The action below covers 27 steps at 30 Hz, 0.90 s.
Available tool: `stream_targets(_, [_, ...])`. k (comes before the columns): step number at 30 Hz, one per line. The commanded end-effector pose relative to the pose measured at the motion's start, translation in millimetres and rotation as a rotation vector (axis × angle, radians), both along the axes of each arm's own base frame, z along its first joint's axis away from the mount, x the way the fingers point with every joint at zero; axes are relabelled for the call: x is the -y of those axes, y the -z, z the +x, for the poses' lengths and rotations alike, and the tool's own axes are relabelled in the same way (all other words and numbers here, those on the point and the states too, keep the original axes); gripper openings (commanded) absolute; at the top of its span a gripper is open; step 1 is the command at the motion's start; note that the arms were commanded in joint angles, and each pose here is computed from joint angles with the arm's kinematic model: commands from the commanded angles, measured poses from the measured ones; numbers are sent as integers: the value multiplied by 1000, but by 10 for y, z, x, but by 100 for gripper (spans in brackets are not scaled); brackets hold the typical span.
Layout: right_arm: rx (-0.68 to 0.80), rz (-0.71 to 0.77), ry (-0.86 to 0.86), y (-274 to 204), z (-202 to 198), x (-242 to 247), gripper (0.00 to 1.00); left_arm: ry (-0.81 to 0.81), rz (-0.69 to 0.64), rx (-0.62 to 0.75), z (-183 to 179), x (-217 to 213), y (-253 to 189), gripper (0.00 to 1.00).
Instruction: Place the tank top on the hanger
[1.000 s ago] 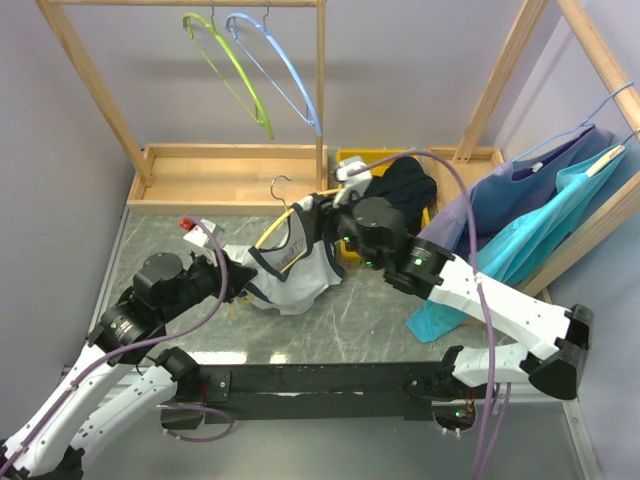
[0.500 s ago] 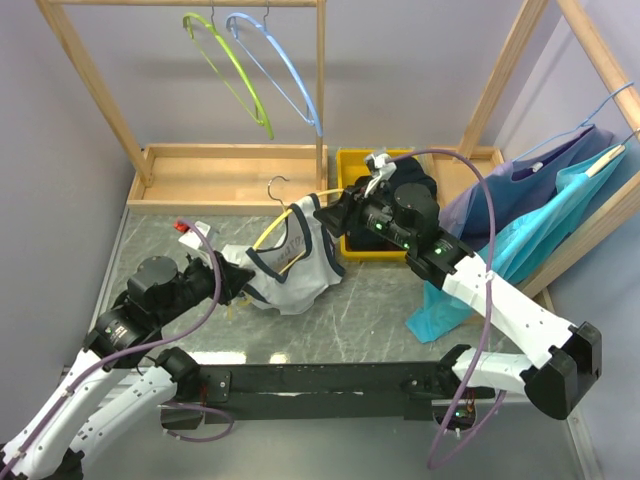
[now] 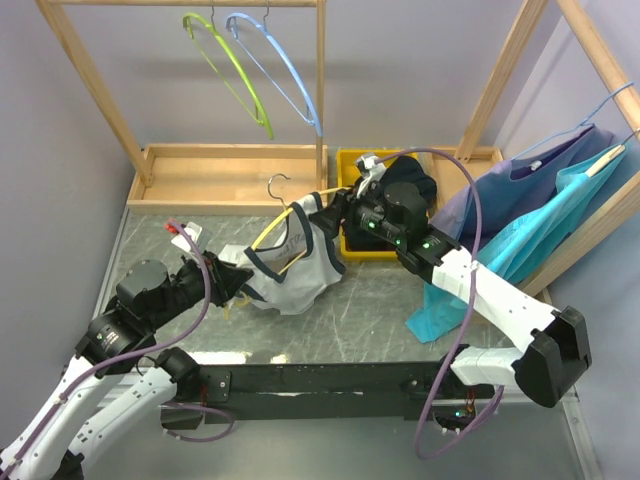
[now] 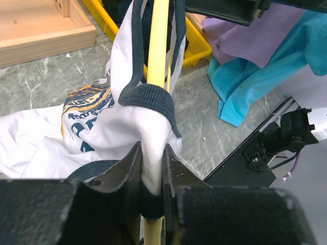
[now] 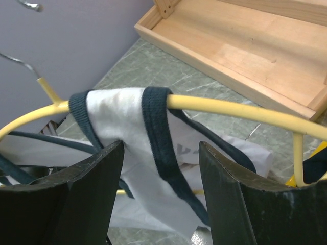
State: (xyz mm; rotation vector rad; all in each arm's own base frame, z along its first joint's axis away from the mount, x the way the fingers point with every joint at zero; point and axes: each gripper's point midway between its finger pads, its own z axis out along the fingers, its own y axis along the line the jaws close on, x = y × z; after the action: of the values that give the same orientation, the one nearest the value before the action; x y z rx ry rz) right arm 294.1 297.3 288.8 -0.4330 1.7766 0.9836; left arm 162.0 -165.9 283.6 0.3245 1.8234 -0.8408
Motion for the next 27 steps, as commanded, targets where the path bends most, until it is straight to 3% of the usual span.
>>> stream_targets(1, [44, 50, -29, -143, 65, -63, 68, 27, -113, 129, -42, 35, -538, 1])
stream_targets(2, [43, 58, -51, -158, 31, -91, 68, 21, -110, 129, -32, 29, -531, 1])
stream_targets(4, [48, 70, -60, -201, 11, -93, 57, 17, -110, 129, -28, 22, -534, 1])
stream_targets(5, [47, 74, -52, -217, 13, -82, 49, 14, -108, 128, -26, 17, -527, 1])
stream_targets(6, [49, 78, -43, -252, -6, -52, 30, 6, -109, 128, -19, 6, -526, 1])
stream_targets(9, [53, 76, 31, -344, 27, 98, 6, -2, -107, 127, -21, -11, -517, 1])
stream_targets(11, [48, 83, 90, -434, 83, 211, 2, -6, -104, 126, -31, -29, -510, 1])
stream_targets(18, [-6, 43, 201, -468, 256, 430, 0, -31, -132, 153, -72, -106, -588, 1])
stream_targets(23, [-33, 37, 221, -373, 293, 431, 6, -44, -166, 172, -107, -150, -657, 1])
stream_targets(26, [-28, 46, 192, -427, 239, 402, 22, -75, -185, 190, -128, -227, -723, 1])
stream_targets(27, [-26, 48, 189, -447, 226, 400, 33, -89, -191, 197, -128, -257, -755, 1])
